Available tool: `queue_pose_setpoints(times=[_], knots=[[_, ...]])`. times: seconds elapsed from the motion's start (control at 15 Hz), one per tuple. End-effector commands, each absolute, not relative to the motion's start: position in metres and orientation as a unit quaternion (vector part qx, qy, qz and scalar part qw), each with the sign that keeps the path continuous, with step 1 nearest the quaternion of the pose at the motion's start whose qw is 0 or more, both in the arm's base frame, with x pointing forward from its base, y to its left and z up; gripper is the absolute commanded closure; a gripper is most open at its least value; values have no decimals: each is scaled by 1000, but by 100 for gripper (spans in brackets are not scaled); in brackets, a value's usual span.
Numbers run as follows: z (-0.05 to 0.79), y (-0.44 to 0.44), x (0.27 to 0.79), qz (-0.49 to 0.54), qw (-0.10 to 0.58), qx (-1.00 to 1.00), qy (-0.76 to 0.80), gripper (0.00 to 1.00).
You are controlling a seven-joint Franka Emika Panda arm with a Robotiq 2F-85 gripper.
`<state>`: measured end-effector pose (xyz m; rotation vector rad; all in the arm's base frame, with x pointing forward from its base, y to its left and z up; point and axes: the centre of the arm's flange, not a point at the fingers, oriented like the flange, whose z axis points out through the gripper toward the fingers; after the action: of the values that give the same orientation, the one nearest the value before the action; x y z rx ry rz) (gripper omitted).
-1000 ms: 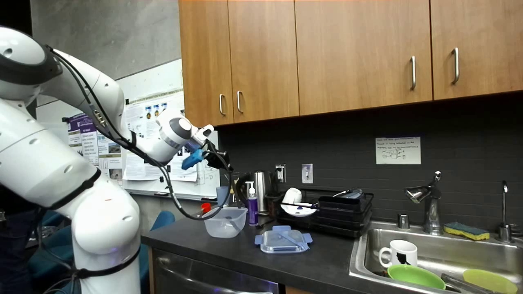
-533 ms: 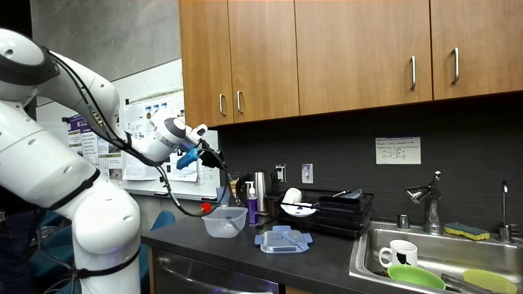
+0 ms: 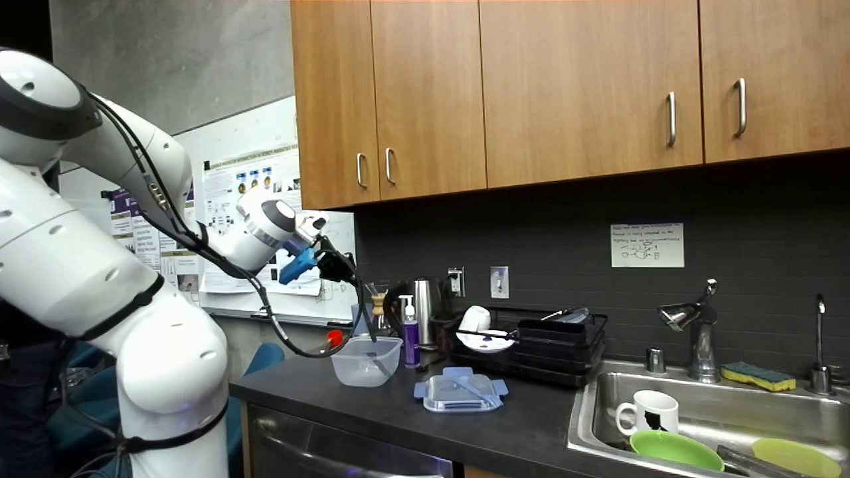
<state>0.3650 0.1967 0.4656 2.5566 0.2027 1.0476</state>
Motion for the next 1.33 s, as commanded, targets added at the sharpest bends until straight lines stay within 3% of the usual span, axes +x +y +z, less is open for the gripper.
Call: queue_pose_setpoints(times=[0.0,0.33,0.4,0.47,1.13,1.27], knots=[[456,204,372,369,182,907,87,99],[449,205,376,362,178,910,100,99],[449,205,376,359,178,910,103,92],[447,203,378,357,179,911,103,71],[455,183,385,357,181,912,85,6],[468,168,379,360,187,912,55,0]])
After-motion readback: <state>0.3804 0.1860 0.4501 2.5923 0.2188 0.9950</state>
